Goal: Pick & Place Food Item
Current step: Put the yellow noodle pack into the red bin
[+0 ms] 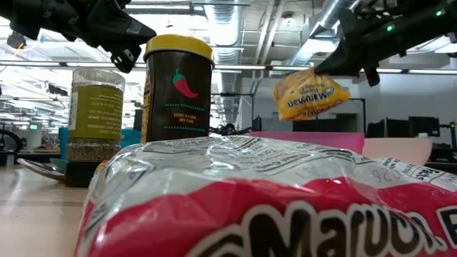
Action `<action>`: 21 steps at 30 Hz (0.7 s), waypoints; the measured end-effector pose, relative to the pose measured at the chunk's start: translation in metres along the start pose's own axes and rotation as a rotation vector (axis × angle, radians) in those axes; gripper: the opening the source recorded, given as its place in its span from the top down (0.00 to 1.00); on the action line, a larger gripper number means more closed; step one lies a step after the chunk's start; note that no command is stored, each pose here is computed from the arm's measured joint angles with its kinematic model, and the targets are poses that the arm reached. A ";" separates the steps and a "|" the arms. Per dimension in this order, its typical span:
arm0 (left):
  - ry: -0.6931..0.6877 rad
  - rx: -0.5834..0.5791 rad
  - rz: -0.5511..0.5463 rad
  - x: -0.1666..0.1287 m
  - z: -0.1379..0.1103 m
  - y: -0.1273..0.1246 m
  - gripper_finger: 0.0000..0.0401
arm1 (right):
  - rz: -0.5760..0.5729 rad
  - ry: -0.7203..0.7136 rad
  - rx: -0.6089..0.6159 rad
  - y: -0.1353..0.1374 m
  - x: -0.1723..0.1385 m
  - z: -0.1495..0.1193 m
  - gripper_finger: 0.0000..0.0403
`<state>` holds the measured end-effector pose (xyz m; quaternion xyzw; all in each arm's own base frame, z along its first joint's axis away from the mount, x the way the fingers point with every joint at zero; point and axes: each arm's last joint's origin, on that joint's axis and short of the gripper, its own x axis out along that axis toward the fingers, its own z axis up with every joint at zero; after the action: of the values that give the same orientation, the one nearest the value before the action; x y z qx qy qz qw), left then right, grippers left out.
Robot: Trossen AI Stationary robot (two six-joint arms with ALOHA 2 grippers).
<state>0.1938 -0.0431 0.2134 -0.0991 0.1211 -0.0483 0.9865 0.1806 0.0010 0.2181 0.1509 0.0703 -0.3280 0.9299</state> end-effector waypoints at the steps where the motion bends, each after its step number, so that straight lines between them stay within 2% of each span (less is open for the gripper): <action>1: 0.000 0.000 0.000 0.000 0.000 0.000 1.00 | -0.009 0.005 -0.001 -0.002 0.002 0.000 0.98; 11: -0.001 0.000 0.005 0.000 0.000 0.000 1.00 | 0.035 0.060 -0.051 -0.012 0.012 0.002 0.98; 21: -0.001 0.000 0.004 0.000 0.000 0.000 1.00 | 0.009 0.131 -0.055 -0.007 0.032 -0.017 0.98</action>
<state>0.1939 -0.0429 0.2134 -0.0988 0.1210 -0.0461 0.9866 0.2006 -0.0173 0.1929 0.1465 0.1393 -0.3109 0.9287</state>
